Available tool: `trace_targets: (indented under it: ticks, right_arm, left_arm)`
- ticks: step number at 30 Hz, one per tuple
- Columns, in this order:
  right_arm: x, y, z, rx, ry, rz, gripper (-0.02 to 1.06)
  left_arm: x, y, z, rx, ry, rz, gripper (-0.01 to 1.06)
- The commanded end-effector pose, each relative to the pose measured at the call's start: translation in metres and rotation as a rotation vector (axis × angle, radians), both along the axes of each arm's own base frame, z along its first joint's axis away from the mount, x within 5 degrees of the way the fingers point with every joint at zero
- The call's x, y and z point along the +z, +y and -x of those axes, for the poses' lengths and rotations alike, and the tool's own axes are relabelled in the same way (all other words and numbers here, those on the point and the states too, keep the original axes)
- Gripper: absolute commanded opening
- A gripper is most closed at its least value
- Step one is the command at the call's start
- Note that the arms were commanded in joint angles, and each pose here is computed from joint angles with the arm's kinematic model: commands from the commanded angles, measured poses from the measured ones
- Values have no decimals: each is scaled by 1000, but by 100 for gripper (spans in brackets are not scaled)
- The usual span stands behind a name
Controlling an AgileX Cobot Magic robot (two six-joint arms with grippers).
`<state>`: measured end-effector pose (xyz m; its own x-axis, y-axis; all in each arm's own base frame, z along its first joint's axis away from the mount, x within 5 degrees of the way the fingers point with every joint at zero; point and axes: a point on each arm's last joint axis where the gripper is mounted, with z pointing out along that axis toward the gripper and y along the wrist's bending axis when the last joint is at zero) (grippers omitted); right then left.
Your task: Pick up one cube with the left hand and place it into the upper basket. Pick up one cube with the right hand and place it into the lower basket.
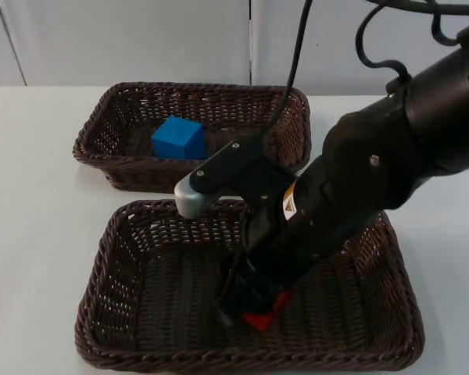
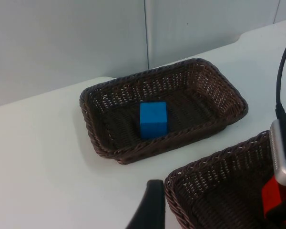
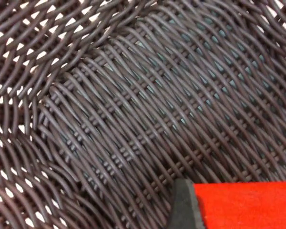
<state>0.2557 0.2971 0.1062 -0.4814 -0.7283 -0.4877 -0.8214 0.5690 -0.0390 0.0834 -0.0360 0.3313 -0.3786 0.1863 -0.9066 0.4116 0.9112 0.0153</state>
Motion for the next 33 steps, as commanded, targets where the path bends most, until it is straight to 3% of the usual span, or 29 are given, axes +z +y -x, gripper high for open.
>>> trace_targets:
  ticks: [1, 6, 10, 11, 12, 18, 25, 29, 33]
  right_arm:
    - [-1, 3, 1, 0, -9, -14, 0]
    - [-5, 2, 1, 0, 1, -3, 3]
    - [-6, 2, 1, 0, 3, 0, 24]
    - [-6, 2, 1, 0, 2, -2, 34]
    - [-6, 2, 1, 0, 2, -2, 34]
    - [-3, 4, 0, -2, -18, -23, 78]
    - [18, 3, 1, 0, -37, -47, 84]
    - [53, -1, 4, 3, -69, -88, 84]
    - [110, -11, 13, 6, -140, -175, 84]
  left_arm:
    - [-1, 0, 1, -3, -1, -3, 78]
    - [-1, 0, 1, -3, -1, -3, 78]
    - [-1, 0, 1, -3, -1, -3, 78]
    - [-1, 0, 1, -3, -1, -3, 78]
    - [-1, 0, 1, -3, -1, -3, 78]
    - [-1, 0, 1, -3, -1, -3, 78]
    - [0, 0, 0, -1, -9, 0, 78]
    - [0, 0, 0, -1, -9, 0, 78]
    - [0, 0, 0, -1, -9, 0, 78]
